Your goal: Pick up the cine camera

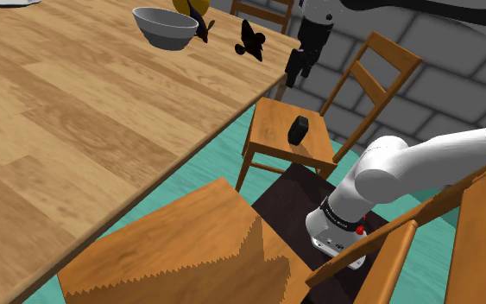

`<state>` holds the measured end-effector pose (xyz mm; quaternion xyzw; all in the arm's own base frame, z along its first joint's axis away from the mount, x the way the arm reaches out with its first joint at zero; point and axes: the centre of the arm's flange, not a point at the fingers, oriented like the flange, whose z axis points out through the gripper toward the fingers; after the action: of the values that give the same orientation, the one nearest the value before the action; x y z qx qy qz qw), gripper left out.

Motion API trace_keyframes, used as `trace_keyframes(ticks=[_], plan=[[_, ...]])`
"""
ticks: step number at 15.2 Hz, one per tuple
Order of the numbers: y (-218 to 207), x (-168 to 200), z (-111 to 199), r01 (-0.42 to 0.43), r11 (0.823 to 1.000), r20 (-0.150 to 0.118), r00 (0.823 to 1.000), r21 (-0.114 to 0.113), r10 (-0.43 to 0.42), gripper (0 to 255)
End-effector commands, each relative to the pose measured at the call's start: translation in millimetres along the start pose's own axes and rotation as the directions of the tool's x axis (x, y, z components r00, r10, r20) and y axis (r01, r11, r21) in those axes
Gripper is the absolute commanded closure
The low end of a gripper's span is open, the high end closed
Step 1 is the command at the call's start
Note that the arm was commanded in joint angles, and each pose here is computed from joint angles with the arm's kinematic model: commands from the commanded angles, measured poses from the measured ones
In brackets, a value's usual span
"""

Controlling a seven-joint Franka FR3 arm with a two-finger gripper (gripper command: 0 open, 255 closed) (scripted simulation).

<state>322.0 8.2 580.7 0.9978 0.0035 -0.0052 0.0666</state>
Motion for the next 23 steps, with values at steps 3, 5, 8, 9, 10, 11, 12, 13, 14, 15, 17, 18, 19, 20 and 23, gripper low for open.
trace_keyframes(ticks=[3, 5, 8, 9, 10, 11, 12, 13, 14, 15, 17, 18, 19, 20, 23], plan=[[17.8, -1.4, 20.3, -0.046, 0.999, -0.011, 0.999, 0.006, 0.046, 0], [35.4, -3.3, 40.7, -0.092, 0.996, -0.021, 0.996, 0.013, 0.092, 0], [61.4, -7.3, 71.6, -0.16, 0.987, -0.036, 0.986, 0.024, 0.161, 0], [70.0, -9.0, 81.9, -0.183, 0.983, -0.04, 0.982, 0.028, 0.184, 0], [78.4, -10.7, 92.3, -0.205, 0.978, -0.045, 0.977, 0.032, 0.206, 0], [86.8, -12.7, 102.7, -0.227, 0.973, -0.05, 0.972, 0.037, 0.229, 0], [95.1, -14.7, 113.2, -0.249, 0.968, -0.054, 0.966, 0.041, 0.251, 0], [103.4, -16.9, 123.7, -0.271, 0.961, -0.058, 0.96, 0.045, 0.274, 0], [111.5, -19.2, 134.2, -0.293, 0.955, -0.063, 0.953, 0.05, 0.296, 0], [119.6, -21.6, 144.8, -0.315, 0.948, -0.067, 0.946, 0.054, 0.318, 0], [135.4, -26.9, 166.1, -0.357, 0.932, -0.075, 0.929, 0.064, 0.362, 0], [143.2, -29.7, 176.8, -0.378, 0.923, -0.079, 0.92, 0.068, 0.383, 0], [150.9, -32.6, 187.5, -0.399, 0.914, -0.082, 0.911, 0.073, 0.404, 0], [158.4, -35.7, 198.3, -0.42, 0.904, -0.086, 0.901, 0.078, 0.426, 0], [180.5, -45.5, 230.8, -0.48, 0.872, -0.096, 0.868, 0.094, 0.488, 0]])
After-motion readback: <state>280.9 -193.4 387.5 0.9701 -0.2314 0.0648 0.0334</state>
